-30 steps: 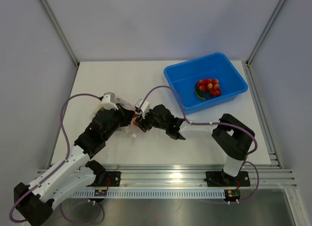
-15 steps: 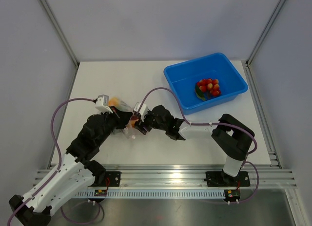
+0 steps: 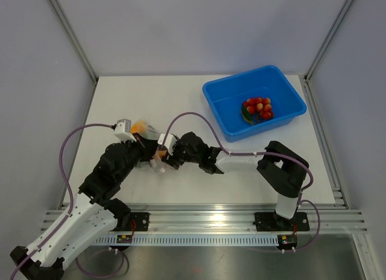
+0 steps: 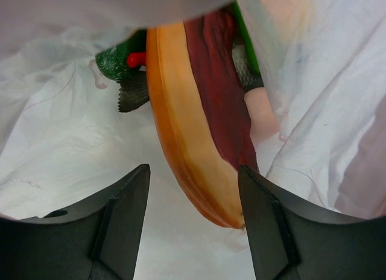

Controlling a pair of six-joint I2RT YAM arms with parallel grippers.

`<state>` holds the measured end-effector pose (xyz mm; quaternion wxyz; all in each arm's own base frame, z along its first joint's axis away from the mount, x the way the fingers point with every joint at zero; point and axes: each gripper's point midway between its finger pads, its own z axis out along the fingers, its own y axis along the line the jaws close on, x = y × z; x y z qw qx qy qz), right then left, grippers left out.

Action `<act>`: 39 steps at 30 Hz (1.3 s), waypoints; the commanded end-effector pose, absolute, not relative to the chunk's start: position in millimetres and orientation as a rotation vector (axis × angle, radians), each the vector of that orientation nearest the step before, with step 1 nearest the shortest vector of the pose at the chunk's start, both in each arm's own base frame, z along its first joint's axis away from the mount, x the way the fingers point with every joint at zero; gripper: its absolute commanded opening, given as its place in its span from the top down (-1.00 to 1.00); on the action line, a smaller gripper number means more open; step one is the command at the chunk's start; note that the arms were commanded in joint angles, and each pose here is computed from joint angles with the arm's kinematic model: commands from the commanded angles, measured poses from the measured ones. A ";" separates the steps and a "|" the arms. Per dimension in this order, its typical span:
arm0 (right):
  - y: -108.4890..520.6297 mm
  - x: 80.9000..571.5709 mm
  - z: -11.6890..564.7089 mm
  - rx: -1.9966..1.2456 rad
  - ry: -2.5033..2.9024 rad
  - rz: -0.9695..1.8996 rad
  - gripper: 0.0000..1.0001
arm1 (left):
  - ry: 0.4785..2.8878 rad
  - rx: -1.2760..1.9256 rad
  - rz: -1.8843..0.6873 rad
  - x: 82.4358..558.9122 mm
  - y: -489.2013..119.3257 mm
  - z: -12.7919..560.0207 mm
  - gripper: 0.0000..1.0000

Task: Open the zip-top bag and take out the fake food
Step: Pick up the food from the zipper food storage bag.

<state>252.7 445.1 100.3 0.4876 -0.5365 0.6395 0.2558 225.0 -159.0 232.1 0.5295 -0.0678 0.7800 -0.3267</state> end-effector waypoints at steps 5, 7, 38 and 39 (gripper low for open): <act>448.8 267.9 74.9 -1.378 1.594 0.447 -0.23 | 1.716 -0.116 -0.938 217.8 -174.0 284.9 0.99; 447.9 267.4 73.7 -1.375 1.606 0.444 -0.19 | 1.725 -0.117 -0.933 218.5 -174.2 282.2 0.99; 441.3 258.6 110.1 -1.237 1.614 0.581 -0.23 | 1.833 -0.741 -0.100 299.8 -52.4 226.8 -0.98; 440.6 258.1 110.2 -1.237 1.615 0.586 -0.23 | 1.834 -0.750 -0.099 303.2 -48.8 224.2 -0.98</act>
